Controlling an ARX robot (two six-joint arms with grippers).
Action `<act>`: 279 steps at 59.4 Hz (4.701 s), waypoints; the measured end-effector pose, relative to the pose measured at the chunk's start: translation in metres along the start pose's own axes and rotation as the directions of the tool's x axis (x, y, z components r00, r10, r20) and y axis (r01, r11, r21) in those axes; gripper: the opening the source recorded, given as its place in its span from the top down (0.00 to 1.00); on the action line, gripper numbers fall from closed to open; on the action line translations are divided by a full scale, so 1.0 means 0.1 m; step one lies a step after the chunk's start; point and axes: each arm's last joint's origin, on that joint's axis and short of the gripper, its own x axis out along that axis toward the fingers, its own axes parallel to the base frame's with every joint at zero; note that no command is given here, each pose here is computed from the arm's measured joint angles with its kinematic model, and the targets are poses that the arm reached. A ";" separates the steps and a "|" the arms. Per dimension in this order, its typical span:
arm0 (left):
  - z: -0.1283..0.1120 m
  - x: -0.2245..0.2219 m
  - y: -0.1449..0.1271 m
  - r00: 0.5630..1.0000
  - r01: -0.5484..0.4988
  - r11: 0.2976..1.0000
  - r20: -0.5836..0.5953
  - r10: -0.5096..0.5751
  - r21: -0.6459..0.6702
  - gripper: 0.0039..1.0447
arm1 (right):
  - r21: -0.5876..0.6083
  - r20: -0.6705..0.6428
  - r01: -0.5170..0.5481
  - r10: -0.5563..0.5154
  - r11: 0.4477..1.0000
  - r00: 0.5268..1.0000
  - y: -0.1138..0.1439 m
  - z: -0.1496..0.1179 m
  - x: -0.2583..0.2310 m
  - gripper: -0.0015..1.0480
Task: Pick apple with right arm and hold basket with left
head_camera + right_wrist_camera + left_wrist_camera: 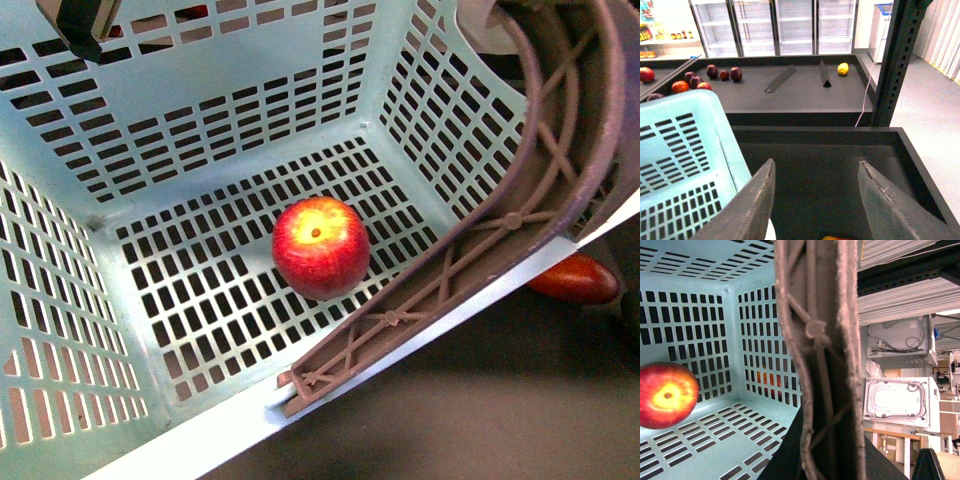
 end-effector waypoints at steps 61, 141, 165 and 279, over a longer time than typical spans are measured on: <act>0.00 0.00 0.00 1.000 0.000 1.000 0.000 0.000 0.000 0.95 | -0.023 0.021 0.004 -0.004 1.000 1.000 -0.24 -0.43 -0.57 0.98; 0.00 0.00 0.00 1.000 -0.001 1.000 0.000 0.001 0.000 0.95 | -0.024 0.016 0.005 -0.004 1.000 1.000 -0.24 -0.46 -0.81 0.36; 0.06 -0.02 0.01 0.931 -0.034 0.957 0.338 0.135 -0.289 0.95 | -0.024 0.016 0.005 -0.005 1.000 1.000 -0.24 -0.46 -0.81 0.08; 0.81 0.47 1.63 0.758 -0.189 0.668 0.326 0.565 -0.720 0.42 | -0.024 0.016 0.005 -0.004 1.000 1.000 -0.24 -0.46 -0.81 0.08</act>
